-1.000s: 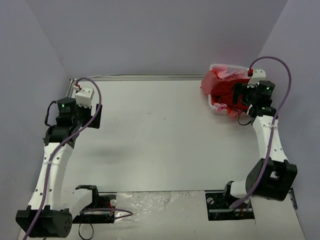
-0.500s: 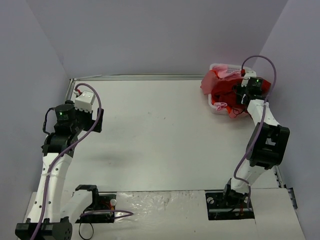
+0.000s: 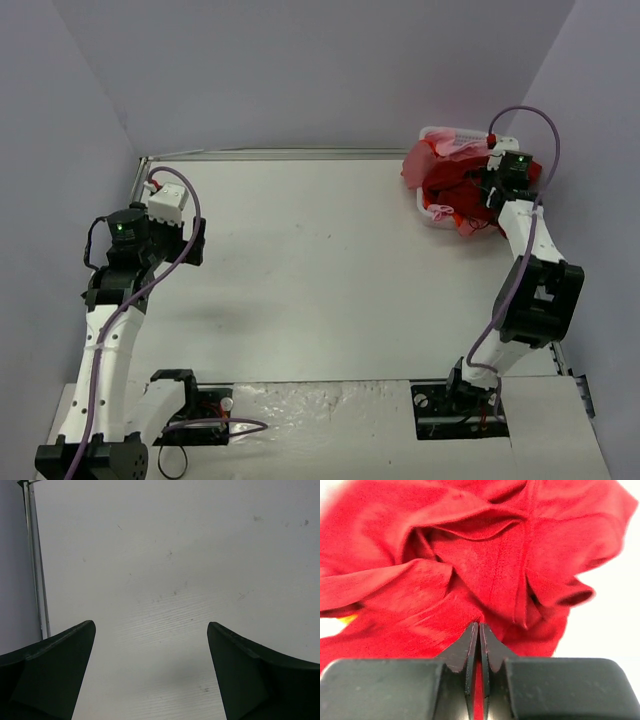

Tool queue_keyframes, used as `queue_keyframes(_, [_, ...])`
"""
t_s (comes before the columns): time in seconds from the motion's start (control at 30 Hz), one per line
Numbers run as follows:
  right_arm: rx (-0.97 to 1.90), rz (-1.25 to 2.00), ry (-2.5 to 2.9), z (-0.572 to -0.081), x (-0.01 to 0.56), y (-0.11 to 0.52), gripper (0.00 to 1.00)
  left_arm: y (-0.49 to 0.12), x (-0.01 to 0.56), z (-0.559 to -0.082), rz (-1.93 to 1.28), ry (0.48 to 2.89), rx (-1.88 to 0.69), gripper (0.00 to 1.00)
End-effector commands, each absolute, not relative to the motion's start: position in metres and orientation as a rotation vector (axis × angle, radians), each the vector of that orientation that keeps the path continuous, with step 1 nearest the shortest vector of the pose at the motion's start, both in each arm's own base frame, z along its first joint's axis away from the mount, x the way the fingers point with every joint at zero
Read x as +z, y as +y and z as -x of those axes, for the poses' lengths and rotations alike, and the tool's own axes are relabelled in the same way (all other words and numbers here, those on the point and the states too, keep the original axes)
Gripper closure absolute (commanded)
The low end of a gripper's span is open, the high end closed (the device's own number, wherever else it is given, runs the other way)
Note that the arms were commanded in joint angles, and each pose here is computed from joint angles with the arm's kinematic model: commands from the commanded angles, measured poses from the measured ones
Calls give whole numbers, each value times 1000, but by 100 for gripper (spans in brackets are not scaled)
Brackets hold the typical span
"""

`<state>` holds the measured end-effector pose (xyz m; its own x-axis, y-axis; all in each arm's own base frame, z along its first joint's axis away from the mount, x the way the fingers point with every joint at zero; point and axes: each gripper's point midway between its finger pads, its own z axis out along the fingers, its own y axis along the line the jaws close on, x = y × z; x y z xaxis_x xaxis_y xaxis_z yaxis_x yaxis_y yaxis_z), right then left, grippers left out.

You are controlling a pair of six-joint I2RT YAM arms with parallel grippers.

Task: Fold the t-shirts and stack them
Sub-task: Grab crumpled tshirt from bin with the right arm, then move the tshirt to the center of the board

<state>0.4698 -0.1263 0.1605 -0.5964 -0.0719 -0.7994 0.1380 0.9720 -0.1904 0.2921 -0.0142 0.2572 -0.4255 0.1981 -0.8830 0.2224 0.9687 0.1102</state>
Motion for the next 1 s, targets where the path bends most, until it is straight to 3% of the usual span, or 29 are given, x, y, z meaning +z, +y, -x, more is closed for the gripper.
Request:
queue_keyframes(0.0, [-213,-20,2026,-451,246,-101,100,-20,271,-294,-290,1968,-68,6])
queue_keyframes(0.23, [-108,77,1936,-414,311,-59,100,-27,272,-292,-298,1959,-113,6])
queue_keyframes(0.73, [174,488,1805,-398,425,73,100,-32,273,-287,-290,1944,-144,6])
queue_keyframes(0.97, [599,828,1664,-343,447,158,100,-30,269,-290,-279,1961,-141,6])
